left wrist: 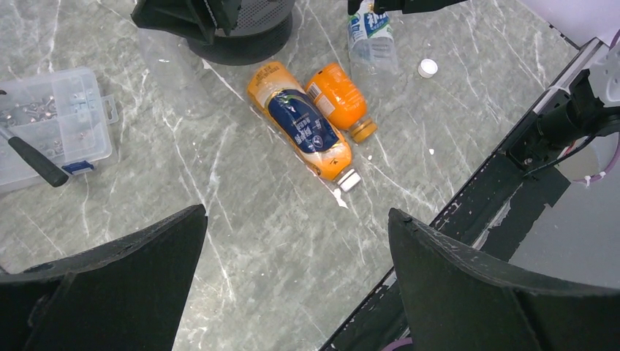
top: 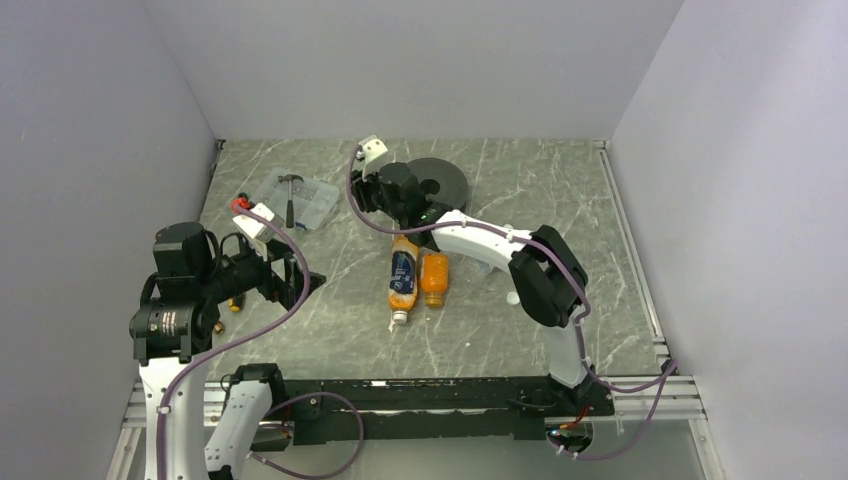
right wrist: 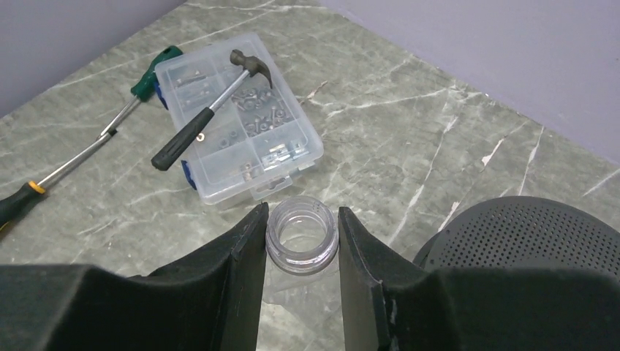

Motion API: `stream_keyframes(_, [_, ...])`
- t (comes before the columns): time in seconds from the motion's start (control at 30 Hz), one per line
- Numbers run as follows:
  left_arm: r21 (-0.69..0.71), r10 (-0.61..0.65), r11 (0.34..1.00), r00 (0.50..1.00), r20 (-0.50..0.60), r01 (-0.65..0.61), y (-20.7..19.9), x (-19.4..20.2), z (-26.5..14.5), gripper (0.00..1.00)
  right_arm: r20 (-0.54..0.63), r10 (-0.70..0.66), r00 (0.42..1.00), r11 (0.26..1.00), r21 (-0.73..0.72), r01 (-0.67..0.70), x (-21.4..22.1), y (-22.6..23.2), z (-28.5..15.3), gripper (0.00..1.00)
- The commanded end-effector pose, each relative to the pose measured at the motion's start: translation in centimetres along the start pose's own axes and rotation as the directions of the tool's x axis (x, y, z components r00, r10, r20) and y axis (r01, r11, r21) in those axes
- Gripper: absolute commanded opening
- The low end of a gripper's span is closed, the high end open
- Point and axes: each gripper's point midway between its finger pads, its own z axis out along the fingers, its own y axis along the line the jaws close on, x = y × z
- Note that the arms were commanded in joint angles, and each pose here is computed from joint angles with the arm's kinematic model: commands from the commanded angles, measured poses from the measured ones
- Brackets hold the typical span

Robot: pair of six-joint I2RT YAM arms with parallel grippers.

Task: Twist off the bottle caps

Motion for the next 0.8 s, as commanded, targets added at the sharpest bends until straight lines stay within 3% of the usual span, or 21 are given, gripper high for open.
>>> stream_keyframes(0.0, [0.023, 0.045, 0.999, 0.998, 0.035, -0.046, -0.8, -1.0, -0.5, 1.0, 0.071, 0.034, 0.997, 0.999, 0.019, -0.035, -2.4, -0.4, -0.6, 0.23])
stream_keyframes(0.07, [0.023, 0.043, 0.999, 0.999, 0.033, -0.044, -0.8, -0.9, -0.5, 1.0, 0.071, 0.036, 0.997, 0.999, 0.024, -0.038, -2.2, -0.5, -0.7, 0.26])
stream_keyframes(0.17, [0.021, 0.049, 0.999, 0.998, 0.035, -0.05, -0.9, -0.8, -0.6, 0.99, 0.083, 0.034, 0.996, 0.999, 0.032, -0.037, -2.5, -0.7, -1.2, 0.5])
stream_keyframes(0.33, [0.025, 0.052, 0.998, 0.998, 0.042, -0.053, -1.0, -0.8, -0.5, 1.0, 0.109, 0.036, 0.993, 0.998, 0.053, -0.042, -3.8, -1.1, -2.0, 0.75])
stream_keyframes(0.63, [0.035, 0.049, 0.998, 0.998, 0.051, -0.05, -1.1, -1.1, -0.5, 1.0, 0.16, 0.048, 0.986, 0.996, 0.064, -0.059, -6.7, -1.4, -3.7, 0.93])
stream_keyframes(0.77, [0.037, 0.047, 0.998, 0.998, 0.051, -0.049, -1.1, -1.1, -0.5, 1.0, 0.17, 0.044, 0.984, 0.995, 0.08, -0.058, -7.6, -1.8, -4.5, 0.96])
